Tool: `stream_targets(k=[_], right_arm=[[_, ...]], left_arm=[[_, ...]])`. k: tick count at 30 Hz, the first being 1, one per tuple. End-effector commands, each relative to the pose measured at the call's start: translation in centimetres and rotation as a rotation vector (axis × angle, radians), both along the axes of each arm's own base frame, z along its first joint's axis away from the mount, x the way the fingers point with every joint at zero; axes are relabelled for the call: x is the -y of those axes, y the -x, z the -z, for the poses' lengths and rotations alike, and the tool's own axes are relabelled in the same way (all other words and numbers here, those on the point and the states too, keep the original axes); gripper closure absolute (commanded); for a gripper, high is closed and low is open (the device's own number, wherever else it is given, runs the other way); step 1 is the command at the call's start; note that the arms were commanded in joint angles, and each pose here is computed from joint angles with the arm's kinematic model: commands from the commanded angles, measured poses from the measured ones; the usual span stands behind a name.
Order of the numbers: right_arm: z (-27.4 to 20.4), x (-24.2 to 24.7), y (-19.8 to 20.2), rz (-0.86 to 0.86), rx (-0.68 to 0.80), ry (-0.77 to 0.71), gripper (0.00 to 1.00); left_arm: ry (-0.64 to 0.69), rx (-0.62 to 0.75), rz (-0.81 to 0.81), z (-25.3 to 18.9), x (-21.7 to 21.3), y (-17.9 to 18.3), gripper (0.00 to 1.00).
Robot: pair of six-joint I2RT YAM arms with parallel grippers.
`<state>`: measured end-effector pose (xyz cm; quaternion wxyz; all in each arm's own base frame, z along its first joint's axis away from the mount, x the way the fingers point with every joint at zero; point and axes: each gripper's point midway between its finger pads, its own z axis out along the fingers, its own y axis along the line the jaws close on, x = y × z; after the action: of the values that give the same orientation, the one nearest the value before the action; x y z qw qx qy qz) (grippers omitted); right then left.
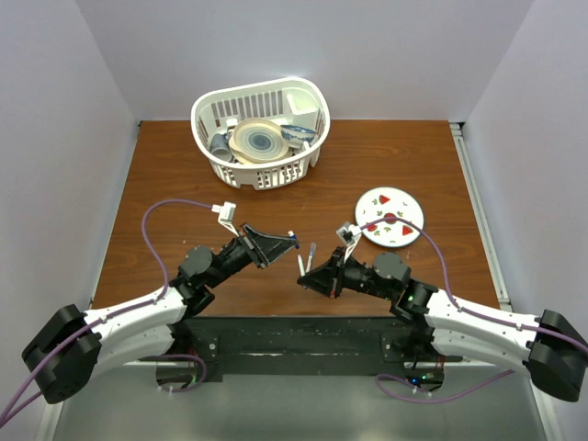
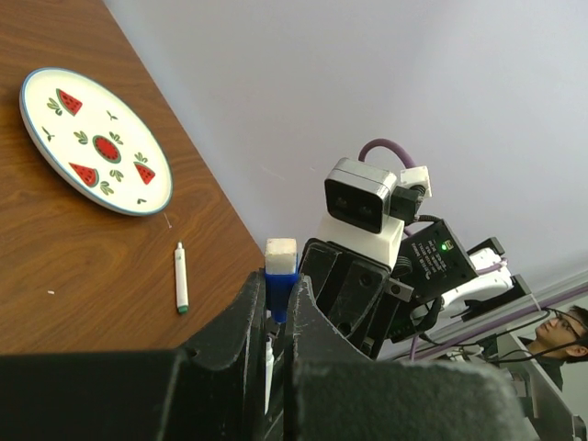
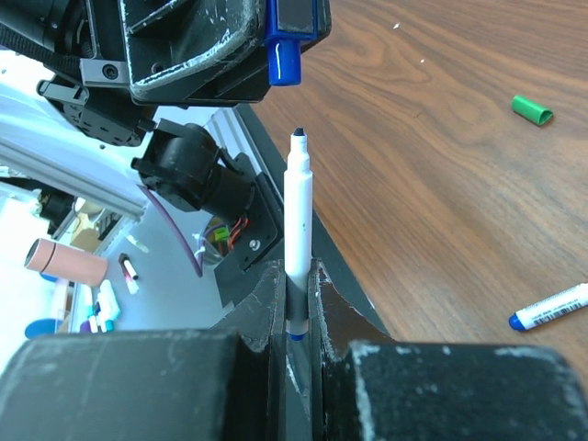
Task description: Insert the pens into the pen caps
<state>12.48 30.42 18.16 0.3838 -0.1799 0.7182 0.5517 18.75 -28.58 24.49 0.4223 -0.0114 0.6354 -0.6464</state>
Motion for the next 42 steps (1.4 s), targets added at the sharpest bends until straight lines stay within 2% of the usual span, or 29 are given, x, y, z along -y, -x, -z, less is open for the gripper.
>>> stream_targets(k=[1, 27, 36, 42], right_arm=[[-2.9, -0.4, -0.7, 0.021, 0.064, -0.043, 1.00], [-3.1, -0.5, -0.9, 0.035, 0.057, -0.042, 1.00], [-3.3, -0.5, -1.1, 0.046, 0.060, -0.036, 1.00], [-3.6, -0.4, -1.4, 0.065, 0.059, -0.029, 1.00]], left_arm=[[0.023, 0.018, 0.018, -0.6, 0.0, 0.5, 1.00], [0.038, -0.013, 0.100, 0.6, 0.2, 2.2, 1.00], [-0.008, -0.027, 0.088, 1.9, 0.2, 2.2, 1.00], [-0.021, 0.028, 0.161, 1.6, 0.7, 3.7, 1.00]])
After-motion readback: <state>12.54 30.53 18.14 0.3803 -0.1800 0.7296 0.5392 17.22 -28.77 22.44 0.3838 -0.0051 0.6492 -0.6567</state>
